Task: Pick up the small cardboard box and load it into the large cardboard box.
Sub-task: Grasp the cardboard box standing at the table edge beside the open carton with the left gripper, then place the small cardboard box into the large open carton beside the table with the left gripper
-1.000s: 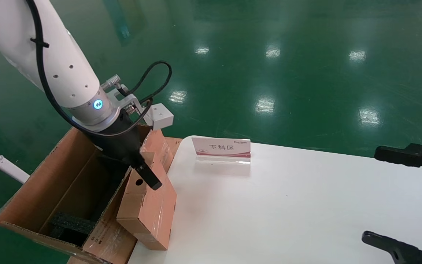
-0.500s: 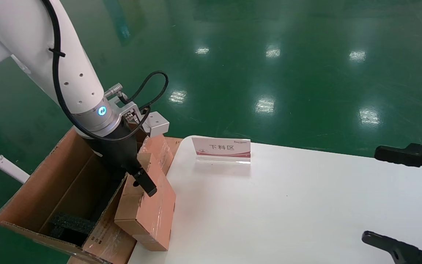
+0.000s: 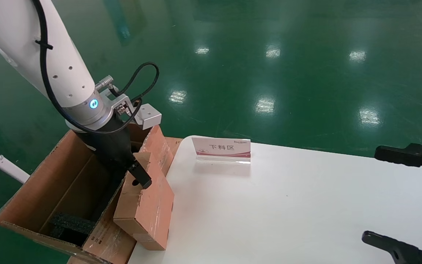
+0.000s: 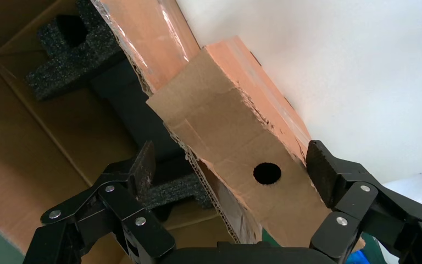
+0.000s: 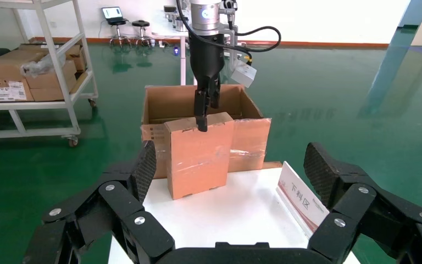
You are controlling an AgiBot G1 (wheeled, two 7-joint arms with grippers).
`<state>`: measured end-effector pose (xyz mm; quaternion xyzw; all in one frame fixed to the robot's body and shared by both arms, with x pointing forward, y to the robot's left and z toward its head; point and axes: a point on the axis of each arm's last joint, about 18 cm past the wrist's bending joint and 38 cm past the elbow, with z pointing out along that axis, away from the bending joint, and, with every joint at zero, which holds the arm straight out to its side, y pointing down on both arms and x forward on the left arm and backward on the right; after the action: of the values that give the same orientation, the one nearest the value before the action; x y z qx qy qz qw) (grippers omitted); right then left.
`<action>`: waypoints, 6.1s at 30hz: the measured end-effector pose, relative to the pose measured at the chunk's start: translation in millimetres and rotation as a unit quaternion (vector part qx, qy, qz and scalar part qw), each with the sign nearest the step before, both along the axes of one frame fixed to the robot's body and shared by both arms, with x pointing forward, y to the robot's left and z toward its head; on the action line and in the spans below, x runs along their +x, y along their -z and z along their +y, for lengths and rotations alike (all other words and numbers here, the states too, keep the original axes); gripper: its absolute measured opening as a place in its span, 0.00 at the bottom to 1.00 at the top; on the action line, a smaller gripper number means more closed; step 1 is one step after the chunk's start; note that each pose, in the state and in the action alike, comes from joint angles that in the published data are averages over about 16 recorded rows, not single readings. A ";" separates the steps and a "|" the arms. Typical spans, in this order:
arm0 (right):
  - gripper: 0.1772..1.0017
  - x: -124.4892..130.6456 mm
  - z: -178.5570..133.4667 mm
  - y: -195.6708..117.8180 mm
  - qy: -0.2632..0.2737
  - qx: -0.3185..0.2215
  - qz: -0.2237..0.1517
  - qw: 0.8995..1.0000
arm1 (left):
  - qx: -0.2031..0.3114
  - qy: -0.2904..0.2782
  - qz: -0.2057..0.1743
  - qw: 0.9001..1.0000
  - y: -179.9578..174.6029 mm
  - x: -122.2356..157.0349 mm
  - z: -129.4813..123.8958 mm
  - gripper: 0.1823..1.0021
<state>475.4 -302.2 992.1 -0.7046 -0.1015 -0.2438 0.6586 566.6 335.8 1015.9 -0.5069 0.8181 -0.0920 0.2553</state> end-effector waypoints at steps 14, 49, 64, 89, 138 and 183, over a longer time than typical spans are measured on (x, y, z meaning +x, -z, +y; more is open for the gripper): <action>1.00 0.0 0.0 0.0 0.000 0.000 0.000 1.000 | 0.002 0.001 0.023 1.000 14.0 -3.0 0.7 1.00; 1.00 0.1 -0.1 0.0 0.000 0.000 0.000 1.000 | 0.009 0.003 0.048 0.999 34.3 3.8 0.0 1.00; 0.97 0.1 -0.1 0.0 0.000 0.000 0.000 1.000 | 0.010 0.003 0.047 0.999 33.3 3.6 -0.1 0.93; 0.45 0.1 -0.1 0.0 0.000 0.000 0.000 1.000 | 0.010 0.002 0.046 0.999 32.7 3.4 0.0 0.30; 0.86 0.2 -0.2 0.0 0.000 0.000 0.000 1.000 | -0.066 -0.024 -0.142 0.987 -149.0 -94.0 120.4 0.05; 1.00 0.2 -0.2 0.0 0.000 0.000 0.000 1.000 | -0.015 -0.177 0.000 0.984 -22.0 -24.3 198.0 0.05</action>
<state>475.6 -302.4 992.2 -0.7045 -0.1012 -0.2439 0.6587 542.4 533.7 1037.9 -0.6474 0.7141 -0.0572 0.2600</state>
